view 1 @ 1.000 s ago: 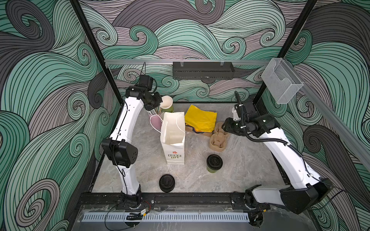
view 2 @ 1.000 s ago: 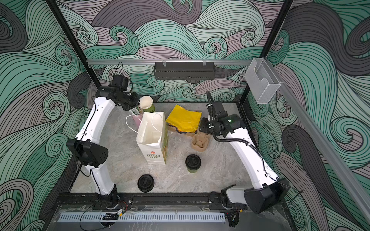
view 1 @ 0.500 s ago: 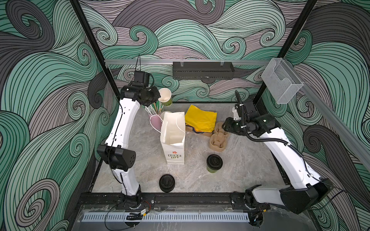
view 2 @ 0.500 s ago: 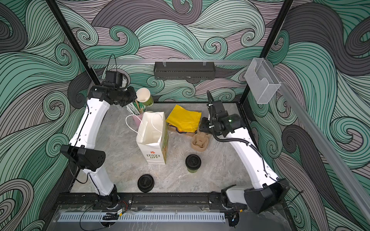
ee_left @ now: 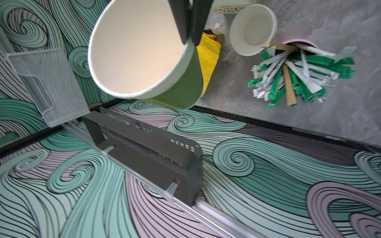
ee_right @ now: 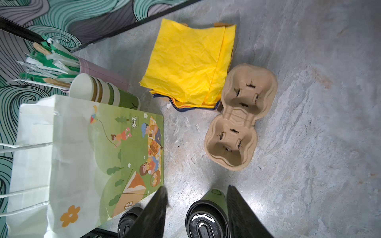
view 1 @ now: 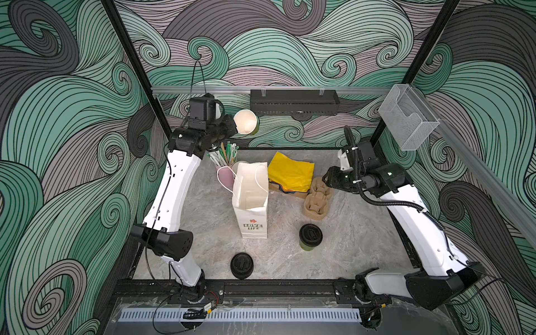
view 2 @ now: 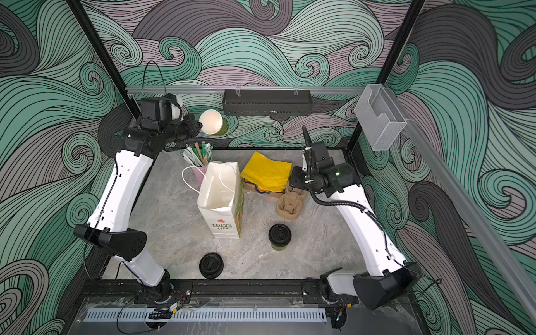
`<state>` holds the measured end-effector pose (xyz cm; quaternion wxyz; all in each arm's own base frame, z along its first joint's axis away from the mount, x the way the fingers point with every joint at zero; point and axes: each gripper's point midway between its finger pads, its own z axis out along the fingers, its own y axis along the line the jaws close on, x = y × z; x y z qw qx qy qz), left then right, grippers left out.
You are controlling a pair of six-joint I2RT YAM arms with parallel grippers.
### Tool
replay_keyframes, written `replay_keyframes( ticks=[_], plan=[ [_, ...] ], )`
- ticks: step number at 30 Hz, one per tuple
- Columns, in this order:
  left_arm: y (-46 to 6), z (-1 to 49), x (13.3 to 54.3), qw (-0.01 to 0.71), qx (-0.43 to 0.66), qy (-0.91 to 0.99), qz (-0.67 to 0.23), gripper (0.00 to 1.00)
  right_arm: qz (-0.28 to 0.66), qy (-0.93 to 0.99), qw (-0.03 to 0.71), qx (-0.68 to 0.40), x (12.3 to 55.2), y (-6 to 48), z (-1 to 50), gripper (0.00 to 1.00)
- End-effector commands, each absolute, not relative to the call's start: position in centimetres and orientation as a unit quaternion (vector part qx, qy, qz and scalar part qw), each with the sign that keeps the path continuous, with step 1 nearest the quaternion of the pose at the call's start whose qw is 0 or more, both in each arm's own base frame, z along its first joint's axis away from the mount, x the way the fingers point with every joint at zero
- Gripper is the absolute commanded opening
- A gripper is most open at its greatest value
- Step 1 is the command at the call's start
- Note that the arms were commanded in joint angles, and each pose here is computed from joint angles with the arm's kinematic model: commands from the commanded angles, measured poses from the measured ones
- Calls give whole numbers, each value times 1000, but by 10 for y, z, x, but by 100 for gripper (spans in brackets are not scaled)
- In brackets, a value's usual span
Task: Pack a coffee takeout order
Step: Pick up the coffee cup, then place the coffee cup at the center of the table.
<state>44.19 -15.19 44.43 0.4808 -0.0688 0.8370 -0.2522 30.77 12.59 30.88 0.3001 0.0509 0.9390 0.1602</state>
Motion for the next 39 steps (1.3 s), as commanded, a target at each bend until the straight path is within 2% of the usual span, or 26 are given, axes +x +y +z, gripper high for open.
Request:
replay_keyframes(
  ticks=[1,10,15,21,32,39],
  plan=[
    [-183,470,429,504,-11,826,-252,0,134,930,341,41,303,105,343,49],
    [-256,425,391,438,50,869,-225,0,149,901,407,35,284,94,404,50],
    [-287,388,362,386,73,899,-194,0,191,893,407,8,279,109,417,51],
    [-316,360,336,345,93,915,-191,0,258,902,345,-32,281,149,409,48],
    [-323,333,321,311,93,930,-173,0,271,929,245,-53,283,182,358,44],
    [-328,329,319,305,98,931,-176,0,265,936,223,-60,291,193,337,41]
  ],
)
